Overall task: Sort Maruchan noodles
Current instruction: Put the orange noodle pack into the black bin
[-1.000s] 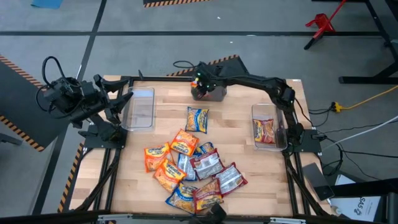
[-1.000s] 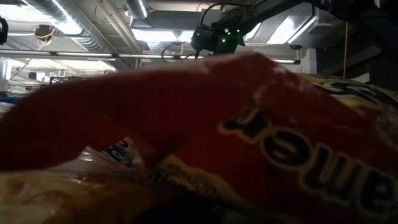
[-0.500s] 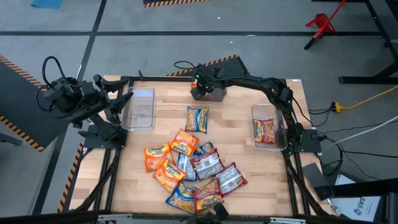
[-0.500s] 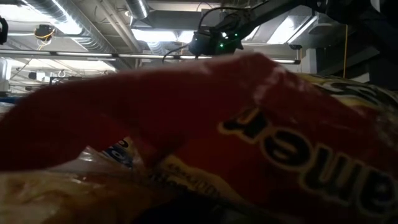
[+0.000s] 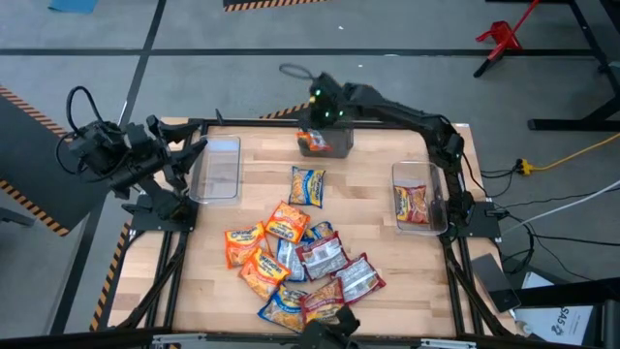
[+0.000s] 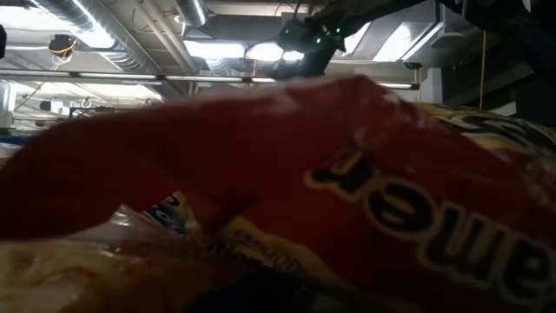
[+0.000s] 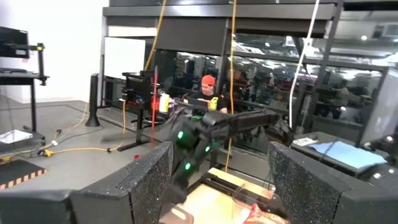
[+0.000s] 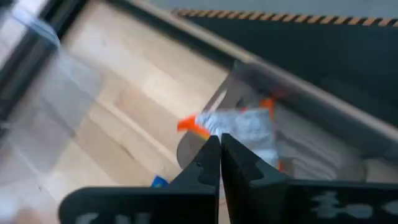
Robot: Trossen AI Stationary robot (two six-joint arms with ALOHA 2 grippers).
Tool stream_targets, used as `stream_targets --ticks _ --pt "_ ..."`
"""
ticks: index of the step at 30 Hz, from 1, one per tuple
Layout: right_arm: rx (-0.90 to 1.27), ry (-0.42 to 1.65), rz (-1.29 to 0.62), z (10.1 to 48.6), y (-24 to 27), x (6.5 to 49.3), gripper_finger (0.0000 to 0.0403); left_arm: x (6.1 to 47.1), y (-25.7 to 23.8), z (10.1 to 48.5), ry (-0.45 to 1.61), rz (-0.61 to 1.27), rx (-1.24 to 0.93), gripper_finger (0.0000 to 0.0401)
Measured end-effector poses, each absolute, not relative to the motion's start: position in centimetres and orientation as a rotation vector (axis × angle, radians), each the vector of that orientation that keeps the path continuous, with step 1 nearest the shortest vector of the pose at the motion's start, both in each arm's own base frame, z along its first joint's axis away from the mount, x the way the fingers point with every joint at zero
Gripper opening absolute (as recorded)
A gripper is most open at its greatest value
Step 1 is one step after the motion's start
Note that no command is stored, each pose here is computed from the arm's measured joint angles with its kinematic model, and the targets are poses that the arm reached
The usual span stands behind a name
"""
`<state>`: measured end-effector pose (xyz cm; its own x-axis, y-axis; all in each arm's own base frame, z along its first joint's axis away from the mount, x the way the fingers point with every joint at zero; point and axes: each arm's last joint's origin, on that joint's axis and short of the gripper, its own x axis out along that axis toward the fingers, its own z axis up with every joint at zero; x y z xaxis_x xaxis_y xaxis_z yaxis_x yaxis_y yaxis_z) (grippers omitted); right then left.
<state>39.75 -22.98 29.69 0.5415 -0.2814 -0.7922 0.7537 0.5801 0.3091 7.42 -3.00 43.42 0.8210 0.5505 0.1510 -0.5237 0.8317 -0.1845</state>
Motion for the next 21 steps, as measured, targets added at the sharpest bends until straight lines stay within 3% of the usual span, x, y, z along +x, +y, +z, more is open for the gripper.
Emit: stream_targets --ticks 3,6,9,16,21 --pt "0.709 0.798 -0.654 30.8 -23.2 39.1 0.0008 7.6 -2.8 43.5 -0.224 0.585 -0.146 0.0258" --pt "0.668 0.87 -0.598 30.5 -22.3 39.2 0.0041 7.7 -2.5 43.5 -0.238 0.599 -0.155 0.0258" --pt "0.592 0.939 -0.597 29.4 -21.1 40.0 0.01 7.9 -2.4 43.3 -0.231 0.617 -0.139 0.0258" --pt "0.534 1.004 -0.665 26.0 -20.2 42.2 0.0281 8.0 -2.4 43.0 -0.223 0.628 -0.15 0.0258" --pt "0.504 1.052 -0.779 23.4 -20.3 43.0 0.0356 8.1 -2.4 43.0 -0.222 0.632 -0.161 0.0258"
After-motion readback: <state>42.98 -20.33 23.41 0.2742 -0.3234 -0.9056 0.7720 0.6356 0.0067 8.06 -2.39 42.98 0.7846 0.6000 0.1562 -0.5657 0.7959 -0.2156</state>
